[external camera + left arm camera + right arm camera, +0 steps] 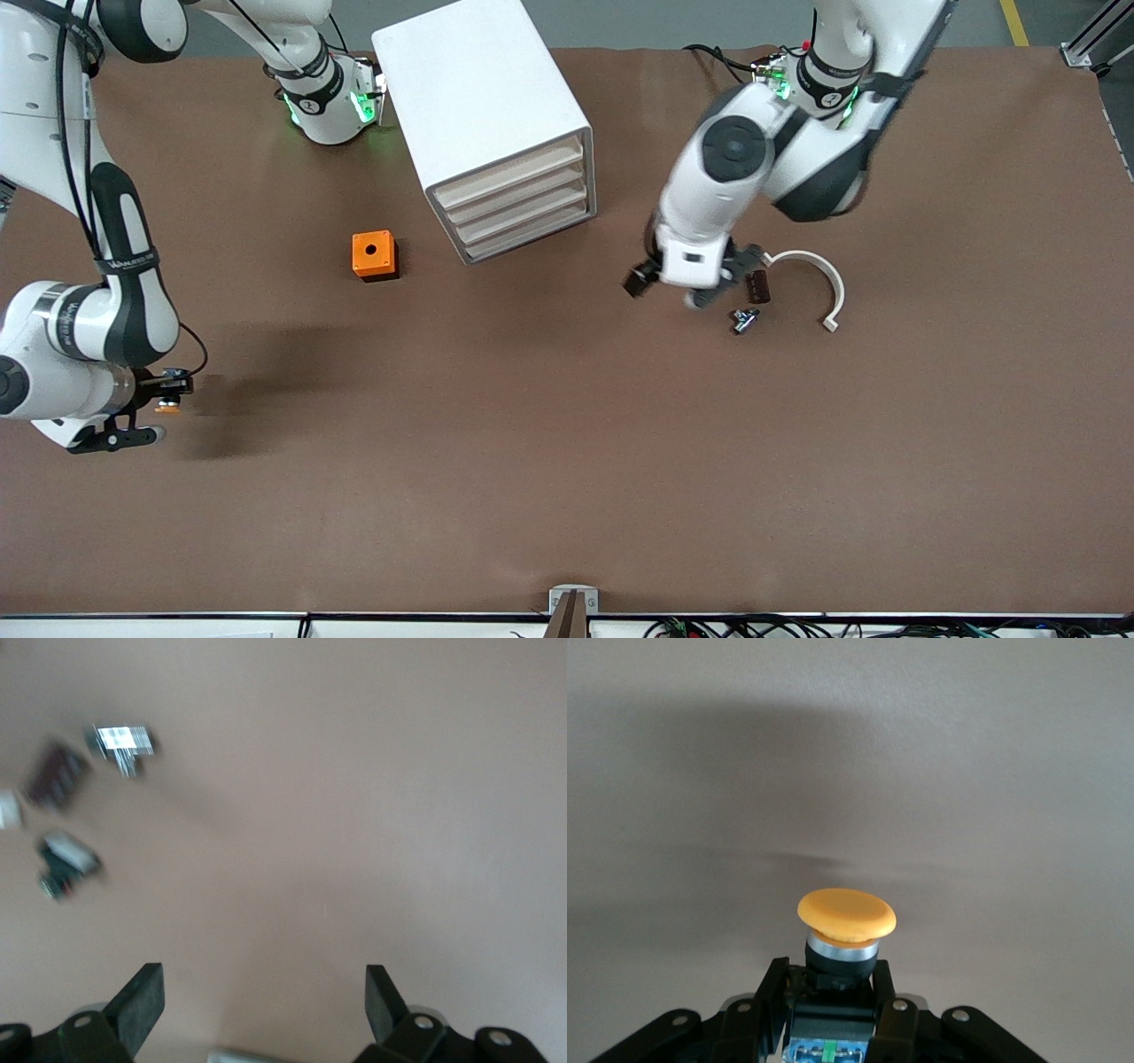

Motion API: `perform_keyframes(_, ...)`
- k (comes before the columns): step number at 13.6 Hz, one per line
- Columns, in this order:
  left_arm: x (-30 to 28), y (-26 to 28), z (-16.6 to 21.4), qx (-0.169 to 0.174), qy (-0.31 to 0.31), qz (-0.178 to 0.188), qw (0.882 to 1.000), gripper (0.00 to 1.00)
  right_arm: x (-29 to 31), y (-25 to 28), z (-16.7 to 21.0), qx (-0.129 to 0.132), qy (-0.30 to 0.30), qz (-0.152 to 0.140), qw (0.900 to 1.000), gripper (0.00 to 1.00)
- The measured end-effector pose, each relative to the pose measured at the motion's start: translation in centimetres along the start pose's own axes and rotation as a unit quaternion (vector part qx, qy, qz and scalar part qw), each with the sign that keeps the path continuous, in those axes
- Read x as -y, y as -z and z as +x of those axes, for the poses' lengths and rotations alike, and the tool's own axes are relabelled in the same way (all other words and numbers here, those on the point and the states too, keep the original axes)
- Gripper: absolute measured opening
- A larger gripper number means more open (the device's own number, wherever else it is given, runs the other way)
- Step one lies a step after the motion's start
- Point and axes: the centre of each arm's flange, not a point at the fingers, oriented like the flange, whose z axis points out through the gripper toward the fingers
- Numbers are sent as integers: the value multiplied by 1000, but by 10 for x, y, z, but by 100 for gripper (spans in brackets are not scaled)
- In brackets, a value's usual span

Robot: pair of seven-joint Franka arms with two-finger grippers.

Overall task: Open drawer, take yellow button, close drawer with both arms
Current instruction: 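Carry the button away with the right gripper while the left gripper retracts, then lower the button onto the table and open the right gripper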

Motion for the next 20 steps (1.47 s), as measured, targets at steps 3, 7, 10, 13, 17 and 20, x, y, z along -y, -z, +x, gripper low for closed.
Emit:
perform_keyframes(3, 57, 55, 115, -10, -10, 13, 1000, 100, -1, -20, -5, 2, -1, 3, 1000, 42)
perform_keyframes(7, 131, 144, 196, -35, -34, 13, 999, 100, -5, -34, -7, -7, -3, 3, 1000, 42)
perform_keyframes(10, 177, 194, 221, -38, -75, 26, 996, 100, -4, -43, -6, -24, -2, 0, 1000, 42)
perform_keyframes(13, 209, 228, 231, -55, -129, 29, 990, 100, -4, -43, -6, -25, -2, 0, 1000, 44)
perform_keyframes(17, 251, 262, 220, -45, -190, 46, 980, 100, -4, -42, -6, -26, -2, -1, 1000, 68)
perform_keyframes(20, 280, 280, 210, -31, -244, 42, 968, 100, -3, -25, -6, -21, -1, 1, 1000, 99)
